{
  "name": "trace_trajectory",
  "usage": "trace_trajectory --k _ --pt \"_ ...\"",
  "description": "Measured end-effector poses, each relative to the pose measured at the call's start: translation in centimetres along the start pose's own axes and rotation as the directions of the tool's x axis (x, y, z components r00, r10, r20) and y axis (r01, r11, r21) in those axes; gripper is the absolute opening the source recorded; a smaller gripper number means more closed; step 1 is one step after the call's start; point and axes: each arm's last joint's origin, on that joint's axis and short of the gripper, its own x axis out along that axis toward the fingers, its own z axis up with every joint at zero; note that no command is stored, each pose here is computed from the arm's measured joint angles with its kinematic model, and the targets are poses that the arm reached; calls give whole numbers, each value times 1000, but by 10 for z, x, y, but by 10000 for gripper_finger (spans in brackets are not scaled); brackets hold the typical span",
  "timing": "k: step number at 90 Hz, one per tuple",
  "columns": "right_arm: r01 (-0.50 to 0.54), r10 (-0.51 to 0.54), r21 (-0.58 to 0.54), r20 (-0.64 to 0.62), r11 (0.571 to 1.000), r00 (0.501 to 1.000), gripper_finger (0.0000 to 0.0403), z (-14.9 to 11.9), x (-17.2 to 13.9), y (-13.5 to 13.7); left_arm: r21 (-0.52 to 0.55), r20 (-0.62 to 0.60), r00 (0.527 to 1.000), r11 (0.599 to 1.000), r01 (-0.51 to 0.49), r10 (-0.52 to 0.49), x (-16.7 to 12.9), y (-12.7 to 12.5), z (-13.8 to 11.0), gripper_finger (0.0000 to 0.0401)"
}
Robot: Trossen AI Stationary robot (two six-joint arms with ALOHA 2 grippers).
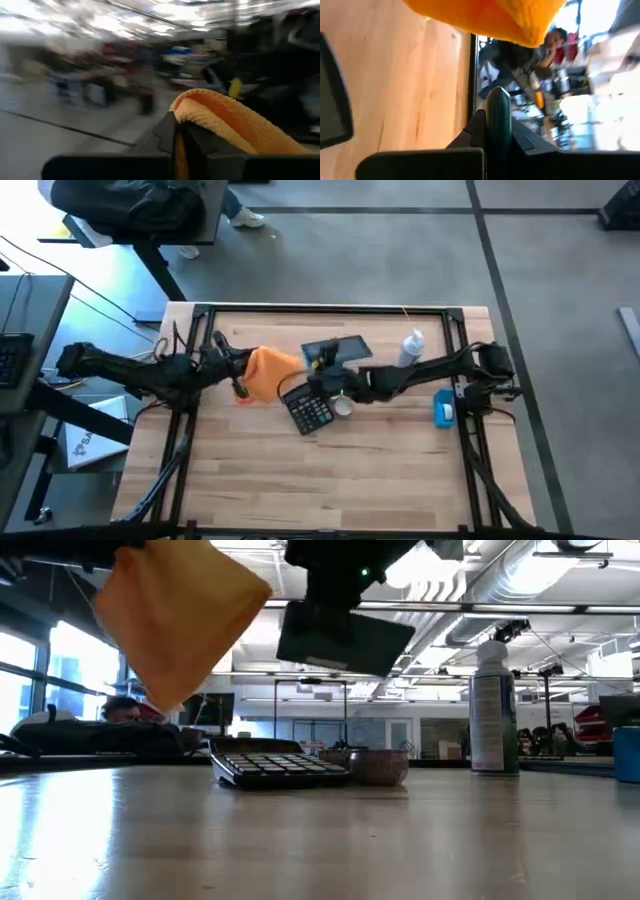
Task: Apply microfiber cloth
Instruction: Wipe the front of the black tablet with the yellow microfiber cloth
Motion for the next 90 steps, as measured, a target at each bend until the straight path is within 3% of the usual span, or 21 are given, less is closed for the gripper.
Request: trace_trajectory --k 10,27,53,63,78,90 --pt "83 -77 -87 70 993 995 0 20 -19 0 -117 -112 993 993 33 -46 -8 12 -7 0" --pt "188 -155 -166 192 968 969 0 43 -45 -1 -169 -307 948 985 31 -82 -11 25 -25 0" --pt "149 -90 -228 252 962 964 0 54 -56 22 -365 -494 818 924 113 -295 -2 23 -46 7" --pt "129 -41 -303 281 944 959 0 60 -54 43 -450 -530 765 886 113 -367 0 20 -52 33" --pt "134 -3 -429 292 893 956 0 65 -45 72 -531 -610 692 847 4 -386 -2 20 -62 98" --pt "193 -24 -477 337 857 941 0 70 -39 83 -597 -595 689 802 -33 -414 -1 19 -59 150"
